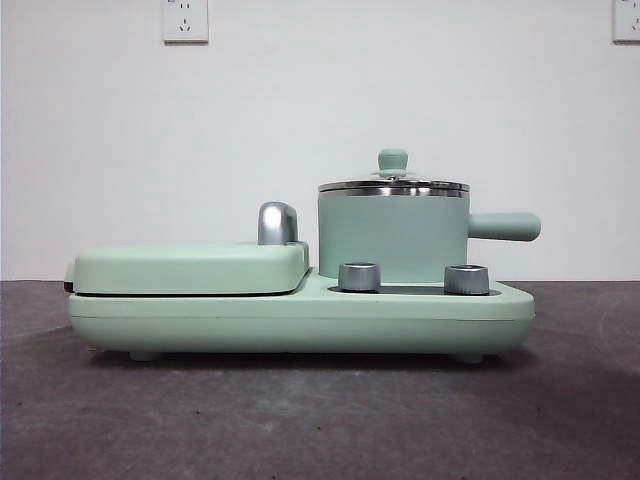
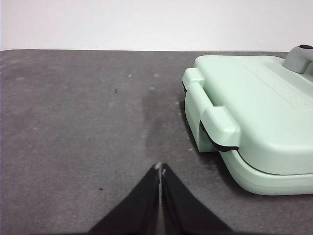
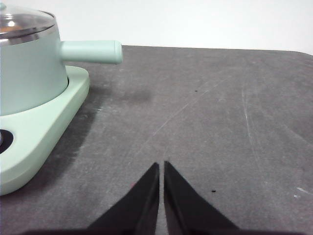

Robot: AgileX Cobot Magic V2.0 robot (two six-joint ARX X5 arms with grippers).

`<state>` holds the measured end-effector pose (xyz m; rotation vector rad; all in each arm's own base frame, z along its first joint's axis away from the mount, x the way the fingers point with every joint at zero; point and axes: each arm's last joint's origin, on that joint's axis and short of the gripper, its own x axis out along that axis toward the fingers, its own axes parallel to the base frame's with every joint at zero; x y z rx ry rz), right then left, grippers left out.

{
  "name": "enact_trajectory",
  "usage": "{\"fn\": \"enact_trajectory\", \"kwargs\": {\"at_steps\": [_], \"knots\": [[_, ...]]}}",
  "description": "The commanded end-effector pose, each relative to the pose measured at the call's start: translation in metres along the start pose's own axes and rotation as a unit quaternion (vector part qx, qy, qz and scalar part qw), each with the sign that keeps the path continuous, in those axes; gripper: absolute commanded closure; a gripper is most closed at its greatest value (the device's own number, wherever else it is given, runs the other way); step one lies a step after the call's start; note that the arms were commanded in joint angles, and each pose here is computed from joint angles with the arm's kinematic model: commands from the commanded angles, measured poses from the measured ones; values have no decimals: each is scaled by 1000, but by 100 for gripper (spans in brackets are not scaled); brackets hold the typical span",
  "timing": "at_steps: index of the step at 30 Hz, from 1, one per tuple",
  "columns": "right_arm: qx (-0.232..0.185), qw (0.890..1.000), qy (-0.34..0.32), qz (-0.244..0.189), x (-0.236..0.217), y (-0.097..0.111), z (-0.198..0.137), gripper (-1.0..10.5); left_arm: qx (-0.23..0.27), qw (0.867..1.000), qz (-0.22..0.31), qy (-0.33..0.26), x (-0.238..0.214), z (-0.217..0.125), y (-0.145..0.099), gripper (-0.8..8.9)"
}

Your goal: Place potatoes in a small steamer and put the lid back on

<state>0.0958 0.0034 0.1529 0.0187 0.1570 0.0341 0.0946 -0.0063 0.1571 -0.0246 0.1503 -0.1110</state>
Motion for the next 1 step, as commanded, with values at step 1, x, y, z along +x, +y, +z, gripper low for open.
{"fn": "enact_trajectory", "kwargs": {"at_steps": [1], "knots": [[-5,1000,-5,-1,0,0,0,935,-5,1000,2,13,2,-7,0,808]]}}
